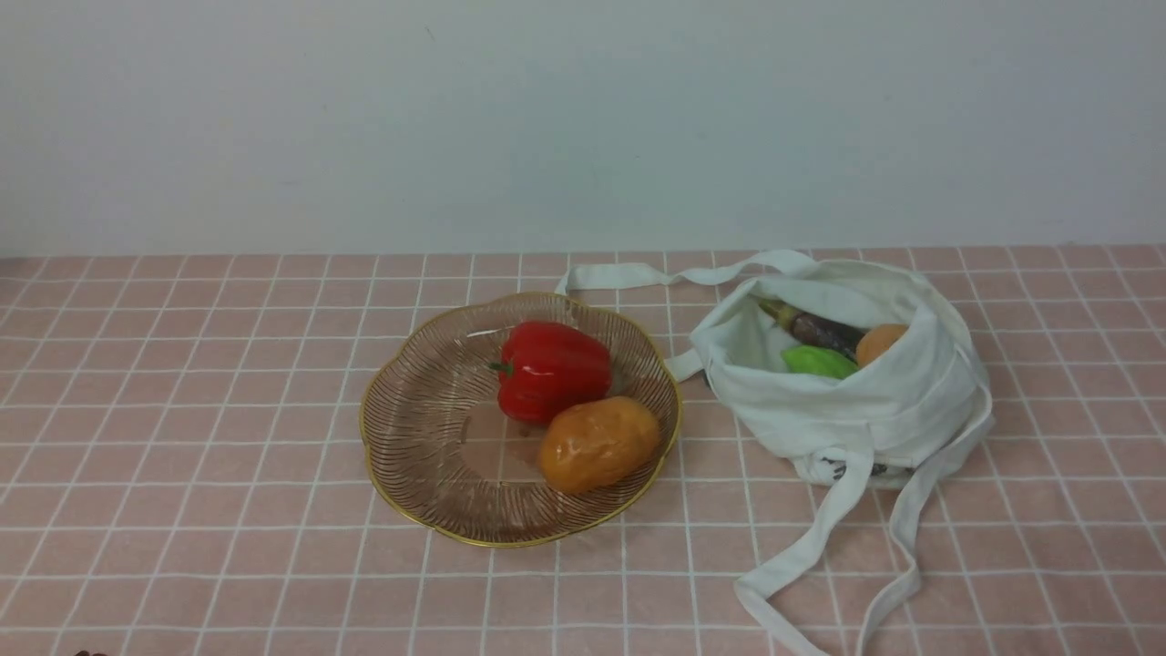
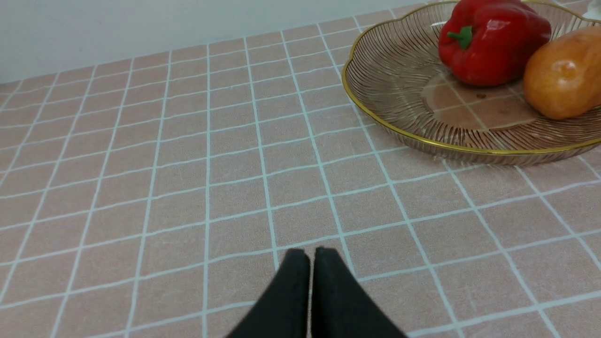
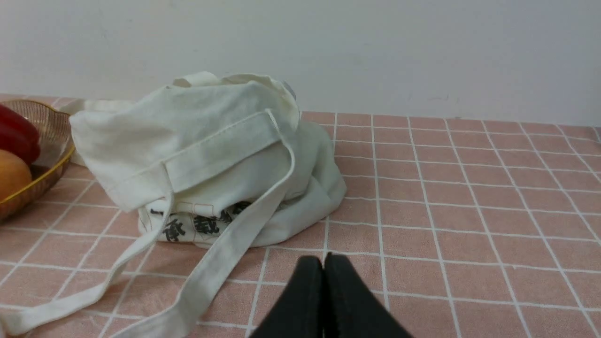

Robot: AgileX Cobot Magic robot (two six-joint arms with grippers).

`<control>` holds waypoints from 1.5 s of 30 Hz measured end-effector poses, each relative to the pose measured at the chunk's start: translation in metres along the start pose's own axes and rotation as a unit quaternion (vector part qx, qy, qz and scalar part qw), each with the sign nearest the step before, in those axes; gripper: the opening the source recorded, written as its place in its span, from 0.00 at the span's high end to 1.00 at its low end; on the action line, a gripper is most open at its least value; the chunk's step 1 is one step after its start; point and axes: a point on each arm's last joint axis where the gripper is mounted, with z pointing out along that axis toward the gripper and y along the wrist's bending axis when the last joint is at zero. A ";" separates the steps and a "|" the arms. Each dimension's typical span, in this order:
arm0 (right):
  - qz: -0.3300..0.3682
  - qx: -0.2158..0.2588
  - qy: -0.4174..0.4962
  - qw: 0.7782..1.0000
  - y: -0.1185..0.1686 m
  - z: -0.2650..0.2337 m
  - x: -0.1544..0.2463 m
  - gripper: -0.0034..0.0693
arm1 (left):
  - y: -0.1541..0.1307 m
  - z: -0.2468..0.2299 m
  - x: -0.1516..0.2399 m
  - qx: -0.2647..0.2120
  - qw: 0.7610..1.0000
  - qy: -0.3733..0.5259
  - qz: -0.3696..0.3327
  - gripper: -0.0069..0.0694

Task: Take vegetables from bag on pink coffee tablecloth place on plate.

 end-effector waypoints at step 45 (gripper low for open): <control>-0.006 0.001 0.008 1.000 0.000 0.000 0.001 0.97 | 0.000 0.000 0.000 0.000 1.000 0.000 0.000 0.92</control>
